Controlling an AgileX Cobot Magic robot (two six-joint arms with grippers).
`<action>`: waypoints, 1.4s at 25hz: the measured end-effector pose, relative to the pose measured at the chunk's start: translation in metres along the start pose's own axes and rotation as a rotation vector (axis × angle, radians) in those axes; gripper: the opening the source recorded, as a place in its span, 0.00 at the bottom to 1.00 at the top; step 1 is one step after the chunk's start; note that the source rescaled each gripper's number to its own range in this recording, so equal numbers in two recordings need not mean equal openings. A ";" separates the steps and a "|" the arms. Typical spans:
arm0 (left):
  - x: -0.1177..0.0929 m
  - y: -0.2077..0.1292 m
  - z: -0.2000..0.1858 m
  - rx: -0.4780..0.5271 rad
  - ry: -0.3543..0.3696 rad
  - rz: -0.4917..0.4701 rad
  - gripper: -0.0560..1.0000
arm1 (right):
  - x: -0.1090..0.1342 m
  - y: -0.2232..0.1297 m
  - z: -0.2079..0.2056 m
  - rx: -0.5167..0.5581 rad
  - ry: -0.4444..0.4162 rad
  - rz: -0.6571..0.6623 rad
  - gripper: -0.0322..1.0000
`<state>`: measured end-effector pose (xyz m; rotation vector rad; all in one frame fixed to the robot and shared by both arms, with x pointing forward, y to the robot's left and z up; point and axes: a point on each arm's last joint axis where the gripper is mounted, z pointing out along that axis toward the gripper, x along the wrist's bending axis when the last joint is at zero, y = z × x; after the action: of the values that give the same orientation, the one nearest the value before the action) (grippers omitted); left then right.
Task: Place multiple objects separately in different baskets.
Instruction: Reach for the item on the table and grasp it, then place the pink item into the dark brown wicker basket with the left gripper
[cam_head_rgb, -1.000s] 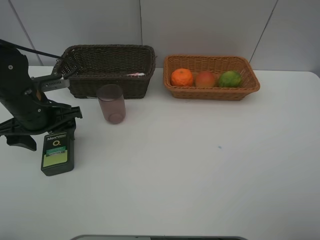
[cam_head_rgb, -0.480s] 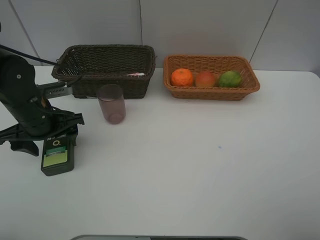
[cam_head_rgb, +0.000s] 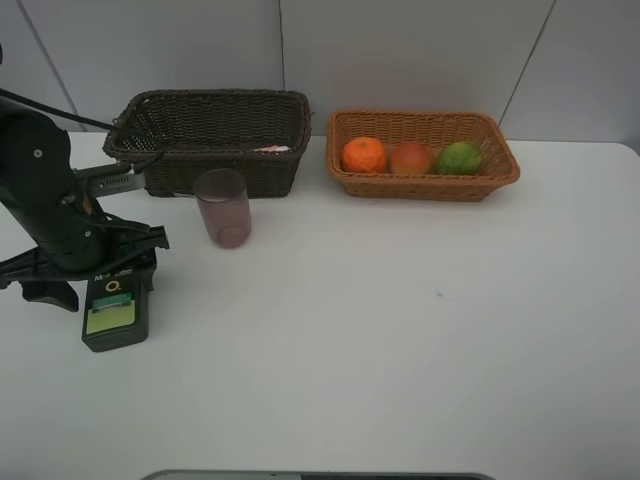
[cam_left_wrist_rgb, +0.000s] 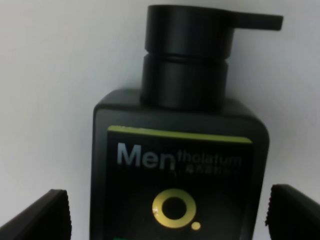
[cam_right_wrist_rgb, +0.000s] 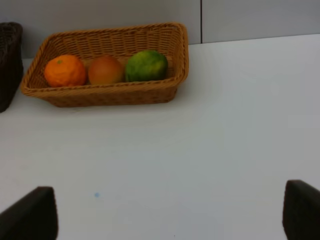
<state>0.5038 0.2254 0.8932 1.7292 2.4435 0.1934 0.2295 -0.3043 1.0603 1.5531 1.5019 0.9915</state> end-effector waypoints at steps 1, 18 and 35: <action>0.000 0.000 0.000 -0.005 -0.005 0.000 1.00 | 0.000 0.000 0.000 0.000 0.000 0.000 1.00; -0.002 -0.001 0.026 0.023 0.009 0.018 1.00 | 0.000 0.000 0.000 0.000 0.000 0.000 1.00; -0.002 -0.001 0.026 0.019 0.009 0.024 0.82 | 0.000 0.000 0.000 0.000 0.000 0.000 1.00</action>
<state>0.5086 0.2235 0.8675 1.7700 2.4393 0.1809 0.2295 -0.3043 1.0603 1.5531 1.5019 0.9915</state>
